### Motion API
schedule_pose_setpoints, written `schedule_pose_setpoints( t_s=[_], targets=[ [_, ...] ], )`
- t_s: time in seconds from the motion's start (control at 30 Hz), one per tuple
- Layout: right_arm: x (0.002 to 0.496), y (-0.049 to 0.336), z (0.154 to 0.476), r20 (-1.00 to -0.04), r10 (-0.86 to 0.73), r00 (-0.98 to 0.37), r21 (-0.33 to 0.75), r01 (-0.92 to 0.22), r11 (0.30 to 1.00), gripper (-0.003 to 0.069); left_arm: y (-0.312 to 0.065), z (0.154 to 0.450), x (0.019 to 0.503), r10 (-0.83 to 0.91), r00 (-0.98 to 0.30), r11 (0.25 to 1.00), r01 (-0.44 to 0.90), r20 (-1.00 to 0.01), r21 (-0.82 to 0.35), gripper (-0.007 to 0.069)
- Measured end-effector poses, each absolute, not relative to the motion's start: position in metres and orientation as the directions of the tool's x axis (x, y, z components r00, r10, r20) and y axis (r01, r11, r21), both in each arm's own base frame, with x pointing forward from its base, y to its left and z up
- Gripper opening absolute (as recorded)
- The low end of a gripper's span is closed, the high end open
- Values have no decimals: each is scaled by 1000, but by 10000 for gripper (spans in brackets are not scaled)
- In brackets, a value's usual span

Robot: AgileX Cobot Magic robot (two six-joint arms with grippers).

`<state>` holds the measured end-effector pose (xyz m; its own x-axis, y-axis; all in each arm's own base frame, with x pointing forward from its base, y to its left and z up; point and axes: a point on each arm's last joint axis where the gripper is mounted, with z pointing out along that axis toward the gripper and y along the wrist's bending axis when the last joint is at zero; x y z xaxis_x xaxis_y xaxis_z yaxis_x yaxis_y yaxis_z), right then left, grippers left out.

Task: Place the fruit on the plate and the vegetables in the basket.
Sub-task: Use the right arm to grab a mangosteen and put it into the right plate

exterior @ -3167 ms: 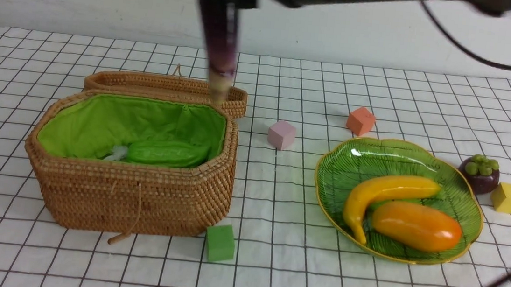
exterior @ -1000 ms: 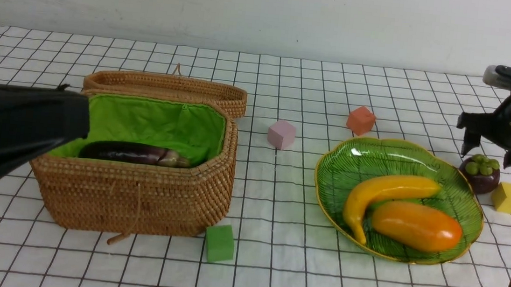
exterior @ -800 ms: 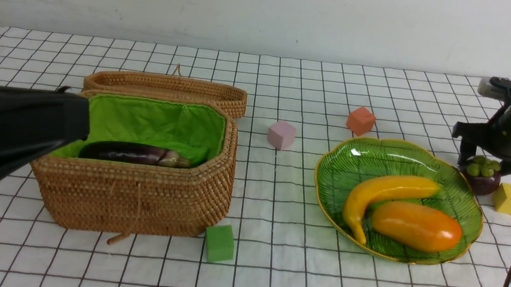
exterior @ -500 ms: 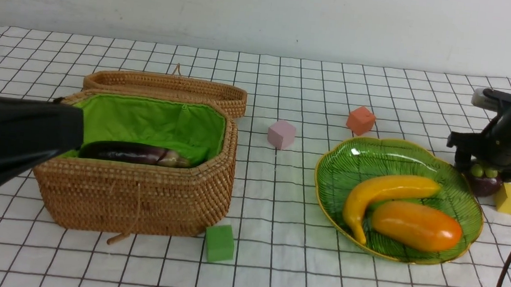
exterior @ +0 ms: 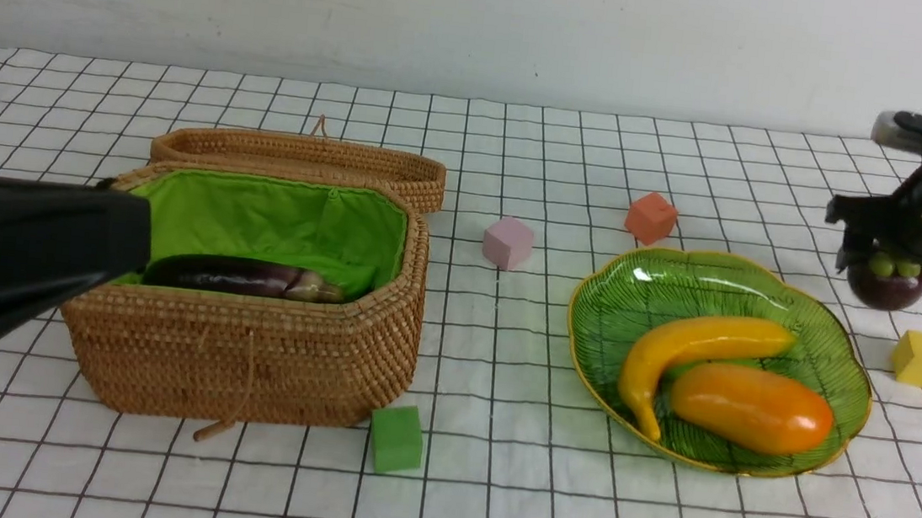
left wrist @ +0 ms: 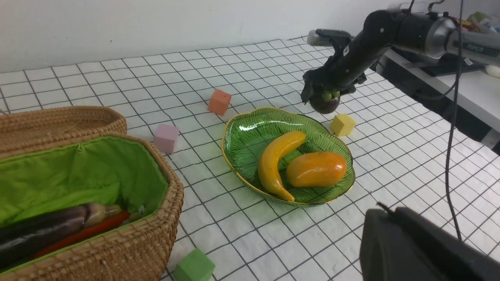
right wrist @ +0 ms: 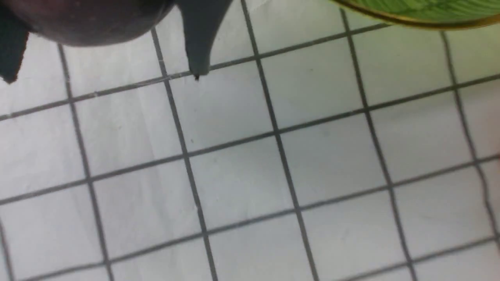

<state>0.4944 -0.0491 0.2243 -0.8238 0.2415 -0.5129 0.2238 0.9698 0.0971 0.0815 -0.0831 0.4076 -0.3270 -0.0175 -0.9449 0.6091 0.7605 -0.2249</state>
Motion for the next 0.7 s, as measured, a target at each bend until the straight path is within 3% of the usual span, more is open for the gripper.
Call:
schedule_pose_setpoints(
  t_s=[0.1,0.2,0.27,0.3,0.4,0.57,0.7],
  targets=[
    [479,-30,267,-511,248,-823,184,177,967,542,-82,405,82,0,-341,774,595,-940,-216,8],
    [468,11,283,-470,143,-871,272,11,962,542,-80,402,82,19,-363,789,578,-932,-209,8],
    [466,31,282,-461,81,-884,297,-68,953,542,-80,401,82,23,-368,792,574,-929,-207,8],
    [467,58,274,-460,0,-888,313,-162,936,542,-79,401,82,29,-375,797,569,-926,-205,8],
    [470,84,257,-454,-66,-889,315,-229,921,542,-78,399,82,38,-385,803,561,-922,-201,8],
    [480,96,235,-464,-71,-883,309,-236,921,542,-77,399,82,58,-378,806,564,-924,-179,8],
    [483,95,228,-464,-68,-883,304,-231,924,614,-77,398,82,67,-378,808,563,-923,-172,8]
  ],
)
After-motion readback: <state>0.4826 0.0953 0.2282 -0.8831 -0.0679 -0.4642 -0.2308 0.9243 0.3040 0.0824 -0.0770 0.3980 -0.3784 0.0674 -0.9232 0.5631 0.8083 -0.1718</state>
